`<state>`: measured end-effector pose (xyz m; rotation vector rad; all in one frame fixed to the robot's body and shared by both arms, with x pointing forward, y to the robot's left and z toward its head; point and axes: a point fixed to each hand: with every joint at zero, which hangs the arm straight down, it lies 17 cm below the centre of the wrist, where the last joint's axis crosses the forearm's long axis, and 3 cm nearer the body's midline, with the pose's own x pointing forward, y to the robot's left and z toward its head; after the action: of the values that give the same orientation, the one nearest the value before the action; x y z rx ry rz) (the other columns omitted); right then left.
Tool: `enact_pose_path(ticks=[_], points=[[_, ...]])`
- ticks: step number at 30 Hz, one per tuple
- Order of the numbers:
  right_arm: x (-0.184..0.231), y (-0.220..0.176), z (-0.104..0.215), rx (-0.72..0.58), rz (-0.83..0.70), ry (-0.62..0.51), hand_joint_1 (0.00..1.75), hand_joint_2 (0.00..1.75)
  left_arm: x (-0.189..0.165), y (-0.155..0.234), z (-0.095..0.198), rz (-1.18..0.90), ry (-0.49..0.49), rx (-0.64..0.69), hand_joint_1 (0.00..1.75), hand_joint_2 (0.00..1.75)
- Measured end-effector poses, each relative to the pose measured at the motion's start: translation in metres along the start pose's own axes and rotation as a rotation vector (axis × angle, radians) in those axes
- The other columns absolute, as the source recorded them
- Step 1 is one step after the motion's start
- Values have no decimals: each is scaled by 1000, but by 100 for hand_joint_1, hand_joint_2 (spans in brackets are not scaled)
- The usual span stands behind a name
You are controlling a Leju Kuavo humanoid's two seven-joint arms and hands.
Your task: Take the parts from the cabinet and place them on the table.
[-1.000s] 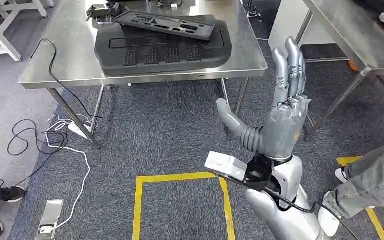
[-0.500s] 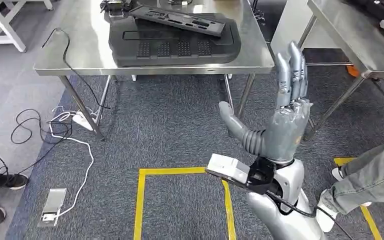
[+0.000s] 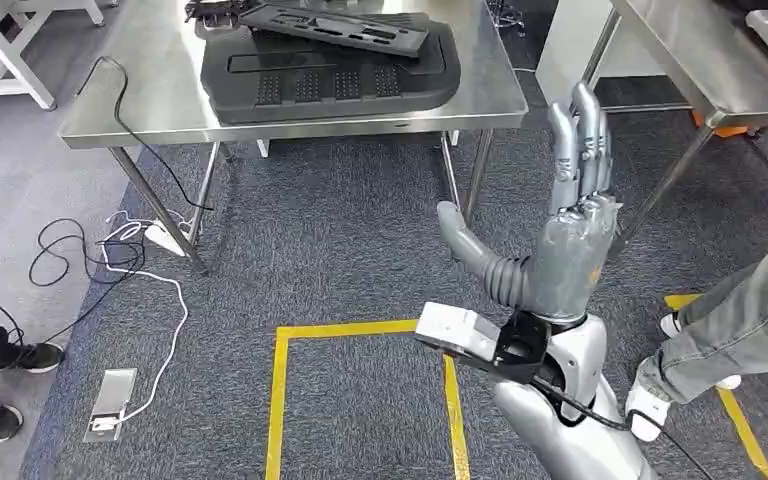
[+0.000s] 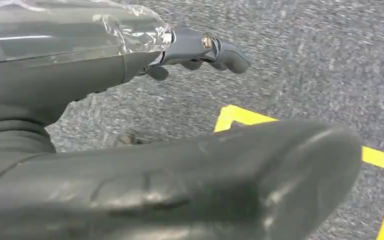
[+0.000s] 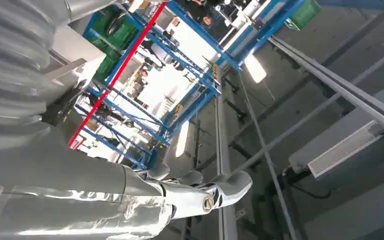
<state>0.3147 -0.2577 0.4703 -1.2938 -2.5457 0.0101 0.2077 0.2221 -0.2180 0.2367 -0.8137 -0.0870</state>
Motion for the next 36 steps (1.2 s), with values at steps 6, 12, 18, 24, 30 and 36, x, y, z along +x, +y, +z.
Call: enact_pose_path(ticks=[6,12,18,24,30,36], points=[[-2,2,1,5,2,5,0,0,0,0,0,0,-1,0,0,0],[-4,2,1,5,-18,18,0,0,1,-1,0,0,-1,-1,0,0],[-6,2,5,14,-49,34,0,0,0,-1,1,-6,-3,-6,0,0],[-9,2,6,14,-76,51,0,0,1,-2,0,-7,-8,-6,0,0],[-12,3,6,15,-87,66,0,0,2,-2,0,-9,-12,-7,0,0],[-13,3,6,16,-86,72,0,0,2,-2,1,-15,-14,-12,0,0]])
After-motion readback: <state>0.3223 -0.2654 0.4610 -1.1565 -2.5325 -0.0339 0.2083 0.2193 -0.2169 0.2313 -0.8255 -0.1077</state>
